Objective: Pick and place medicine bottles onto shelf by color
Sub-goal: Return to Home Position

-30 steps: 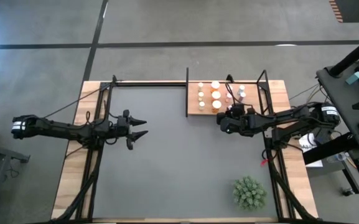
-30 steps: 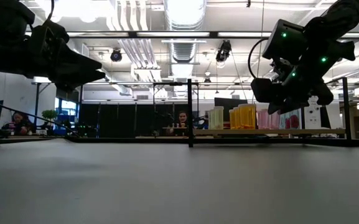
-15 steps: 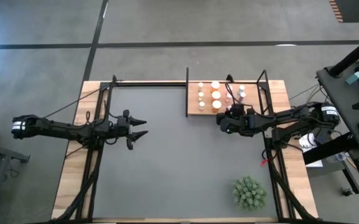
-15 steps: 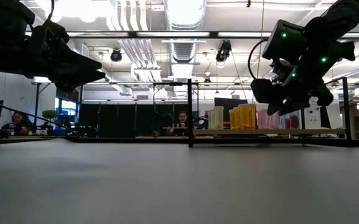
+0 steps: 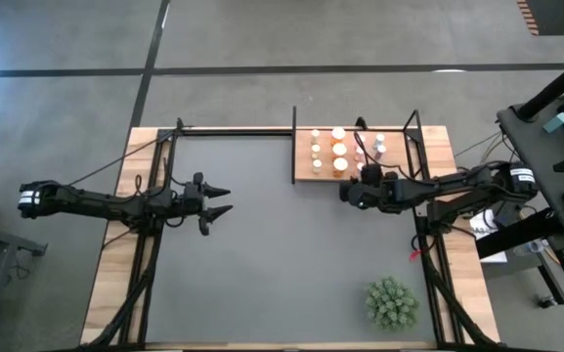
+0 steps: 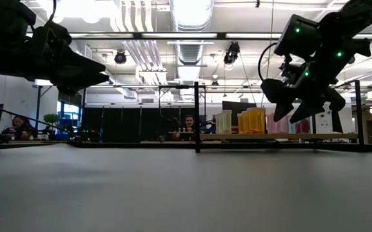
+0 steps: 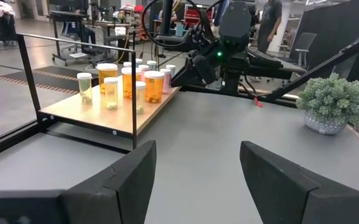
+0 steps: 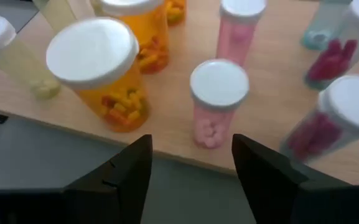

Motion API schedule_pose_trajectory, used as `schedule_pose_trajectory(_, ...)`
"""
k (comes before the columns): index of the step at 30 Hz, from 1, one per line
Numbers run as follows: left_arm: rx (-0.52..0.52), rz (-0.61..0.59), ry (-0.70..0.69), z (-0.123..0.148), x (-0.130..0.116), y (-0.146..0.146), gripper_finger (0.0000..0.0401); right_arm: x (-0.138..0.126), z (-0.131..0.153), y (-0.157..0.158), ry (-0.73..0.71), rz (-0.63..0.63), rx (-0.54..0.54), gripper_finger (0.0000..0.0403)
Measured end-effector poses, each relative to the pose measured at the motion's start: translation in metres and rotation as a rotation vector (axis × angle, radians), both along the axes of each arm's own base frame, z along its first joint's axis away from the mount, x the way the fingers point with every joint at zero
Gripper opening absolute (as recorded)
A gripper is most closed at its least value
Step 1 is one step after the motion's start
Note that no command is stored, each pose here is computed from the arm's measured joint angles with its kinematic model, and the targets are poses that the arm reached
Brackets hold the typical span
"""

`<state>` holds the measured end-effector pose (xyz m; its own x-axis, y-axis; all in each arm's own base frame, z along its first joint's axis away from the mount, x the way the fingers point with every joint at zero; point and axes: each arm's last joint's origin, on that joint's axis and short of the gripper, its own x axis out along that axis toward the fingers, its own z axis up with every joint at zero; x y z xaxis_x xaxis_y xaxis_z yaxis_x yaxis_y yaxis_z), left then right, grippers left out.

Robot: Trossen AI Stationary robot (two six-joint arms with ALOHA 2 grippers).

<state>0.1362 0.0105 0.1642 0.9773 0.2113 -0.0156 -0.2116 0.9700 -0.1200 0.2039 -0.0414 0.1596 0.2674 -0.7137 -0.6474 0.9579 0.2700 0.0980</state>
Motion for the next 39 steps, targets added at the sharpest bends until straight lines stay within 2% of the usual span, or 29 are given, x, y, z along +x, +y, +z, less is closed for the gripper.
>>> schedule_pose_trajectory(8, 0.0, 0.0, 0.0, 0.0, 0.0, 0.0, 0.0217, -0.012, 0.014, 0.001, -0.019, 0.002, 0.0, 0.0213)
schedule_pose_trajectory(13, 0.0, 0.0, 0.0, 0.0, 0.0, 0.0, 0.0217, -0.019, 0.028, 0.003, -0.109, 0.022, 0.028, 0.0213)
schedule_pose_trajectory(19, 0.0, 0.0, 0.0, 0.0, 0.0, 0.0, 0.0217, -0.027, 0.049, 0.007, -0.168, 0.173, 0.074, 0.0212)
schedule_pose_trajectory(28, 0.0, 0.0, 0.002, 0.0, 0.0, 0.0, 0.0217, -0.044, 0.087, 0.009, -0.189, 0.355, -0.084, 0.0212)
schedule_pose_trajectory(39, 0.0, 0.0, 0.003, 0.0, 0.0, 0.0, 0.0217, -0.067, 0.106, 0.012, -0.177, 0.47, -0.236, 0.0212)
